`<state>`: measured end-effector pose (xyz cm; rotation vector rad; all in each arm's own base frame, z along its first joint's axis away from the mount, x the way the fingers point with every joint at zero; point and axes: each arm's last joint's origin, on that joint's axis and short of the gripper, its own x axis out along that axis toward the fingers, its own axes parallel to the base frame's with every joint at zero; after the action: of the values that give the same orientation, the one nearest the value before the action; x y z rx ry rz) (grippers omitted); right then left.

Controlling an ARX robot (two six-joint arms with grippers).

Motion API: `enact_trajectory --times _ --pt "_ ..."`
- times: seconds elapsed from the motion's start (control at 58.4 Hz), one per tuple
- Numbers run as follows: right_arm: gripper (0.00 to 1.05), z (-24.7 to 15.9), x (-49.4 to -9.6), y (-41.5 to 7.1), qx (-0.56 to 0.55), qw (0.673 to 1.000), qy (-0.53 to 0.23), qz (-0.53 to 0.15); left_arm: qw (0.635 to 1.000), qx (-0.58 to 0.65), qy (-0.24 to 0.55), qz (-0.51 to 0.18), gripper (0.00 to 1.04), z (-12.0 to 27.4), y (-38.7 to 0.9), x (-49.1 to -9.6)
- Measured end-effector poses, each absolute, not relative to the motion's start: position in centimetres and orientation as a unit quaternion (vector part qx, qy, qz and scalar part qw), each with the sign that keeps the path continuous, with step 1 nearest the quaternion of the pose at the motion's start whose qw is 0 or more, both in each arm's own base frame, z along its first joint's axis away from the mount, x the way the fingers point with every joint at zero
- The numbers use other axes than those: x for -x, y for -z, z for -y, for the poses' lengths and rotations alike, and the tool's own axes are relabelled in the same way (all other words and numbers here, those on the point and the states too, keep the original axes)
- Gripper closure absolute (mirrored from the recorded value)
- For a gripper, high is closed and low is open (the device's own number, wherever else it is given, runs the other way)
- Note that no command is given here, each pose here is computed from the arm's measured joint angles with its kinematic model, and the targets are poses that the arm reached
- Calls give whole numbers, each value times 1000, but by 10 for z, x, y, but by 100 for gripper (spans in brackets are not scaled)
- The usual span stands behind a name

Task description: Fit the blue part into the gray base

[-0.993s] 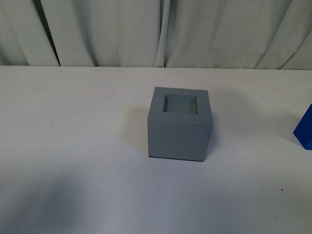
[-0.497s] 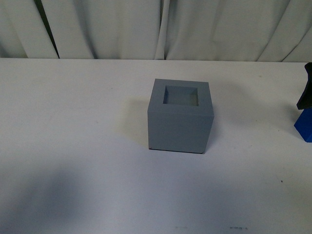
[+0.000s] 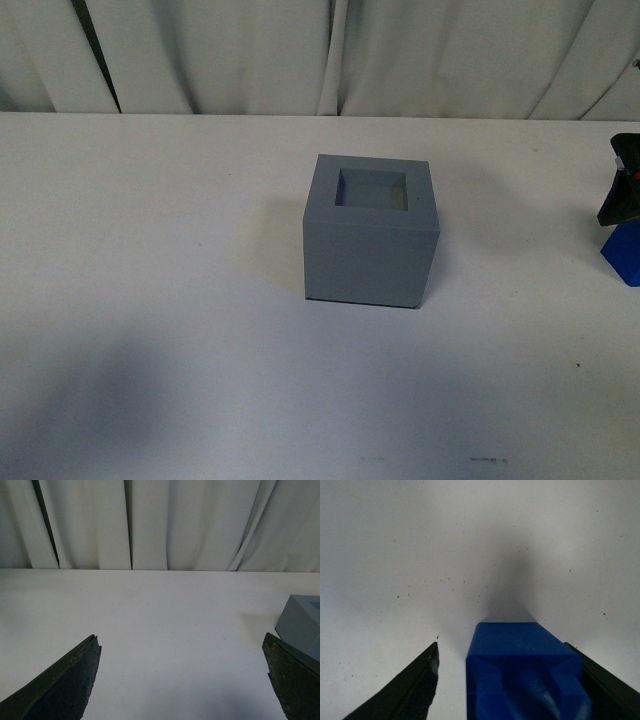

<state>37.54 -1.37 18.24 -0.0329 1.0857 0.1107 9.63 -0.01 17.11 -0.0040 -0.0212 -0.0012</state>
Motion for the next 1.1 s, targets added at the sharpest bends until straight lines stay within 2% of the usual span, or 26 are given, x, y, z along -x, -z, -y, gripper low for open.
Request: enact_trajectory --times 0.086,0.171,0.394,0.651,1.096 --pt "51 13 -376 -182 18 855 -52 -515 1000 2 1 11 6 0 -171 -96" --pt "57 13 -376 -183 18 855 -52 -515 1000 2 1 11 6 0 -171 -96" --pt "57 9 -378 -192 14 854 -63 -516 1000 2 1 11 6 0 -171 -96" --pt "57 -8 -382 -241 28 870 -105 -482 1000 2 0 11 6 0 -171 -96" --pt "57 -76 -394 -323 80 890 -167 -418 1000 2 1 11 6 0 -171 -96"
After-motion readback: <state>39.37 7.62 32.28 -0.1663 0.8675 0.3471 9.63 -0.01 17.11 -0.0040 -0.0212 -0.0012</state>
